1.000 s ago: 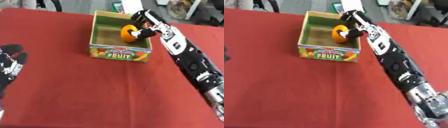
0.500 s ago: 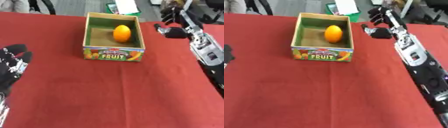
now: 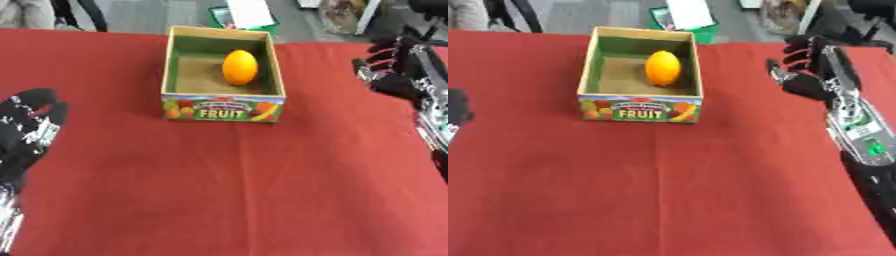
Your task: Pick up objects on the table and place them in the box.
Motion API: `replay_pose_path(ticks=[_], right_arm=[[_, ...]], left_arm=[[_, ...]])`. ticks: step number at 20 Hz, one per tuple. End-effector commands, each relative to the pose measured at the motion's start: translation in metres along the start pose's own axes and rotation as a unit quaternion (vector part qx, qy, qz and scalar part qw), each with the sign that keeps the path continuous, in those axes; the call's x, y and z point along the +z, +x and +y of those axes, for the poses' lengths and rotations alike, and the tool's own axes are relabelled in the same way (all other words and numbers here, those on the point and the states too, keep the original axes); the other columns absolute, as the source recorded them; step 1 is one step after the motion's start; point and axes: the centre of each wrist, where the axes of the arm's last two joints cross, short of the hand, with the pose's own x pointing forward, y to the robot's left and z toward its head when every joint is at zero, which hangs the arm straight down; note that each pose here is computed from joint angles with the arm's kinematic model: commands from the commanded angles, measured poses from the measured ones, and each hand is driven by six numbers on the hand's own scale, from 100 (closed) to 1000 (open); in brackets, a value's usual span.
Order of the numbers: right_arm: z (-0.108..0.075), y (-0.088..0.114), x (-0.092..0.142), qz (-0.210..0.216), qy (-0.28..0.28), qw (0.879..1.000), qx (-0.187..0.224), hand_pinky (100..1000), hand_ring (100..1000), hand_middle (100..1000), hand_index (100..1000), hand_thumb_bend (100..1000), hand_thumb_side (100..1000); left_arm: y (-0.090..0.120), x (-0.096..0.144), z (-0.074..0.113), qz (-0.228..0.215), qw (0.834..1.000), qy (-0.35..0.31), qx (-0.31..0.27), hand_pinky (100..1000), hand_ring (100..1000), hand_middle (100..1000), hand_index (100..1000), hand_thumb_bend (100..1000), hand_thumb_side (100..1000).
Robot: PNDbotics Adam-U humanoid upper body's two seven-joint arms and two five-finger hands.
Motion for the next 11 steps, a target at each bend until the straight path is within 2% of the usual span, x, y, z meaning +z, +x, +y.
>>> replay_pose_path(ticks=[1,11], right_arm=[[-0.0096,0.0102,-0.0004,-0.017,-0.015,1.0,-0.007,625,646,611,742,334,120],[-0.0044,0.0043,0.0084,-0.007,-0.016,0.999,-0.032,624,638,599,739,333,119]], left_arm=[[0.0067,-0.0032,0.006,-0.012,1.0,0.003,-0.008,722,805,693,637,590,392],[0.0061,-0.0025,0.0055,-0.011,1.0,0.003,-0.006,723,806,694,637,586,392]])
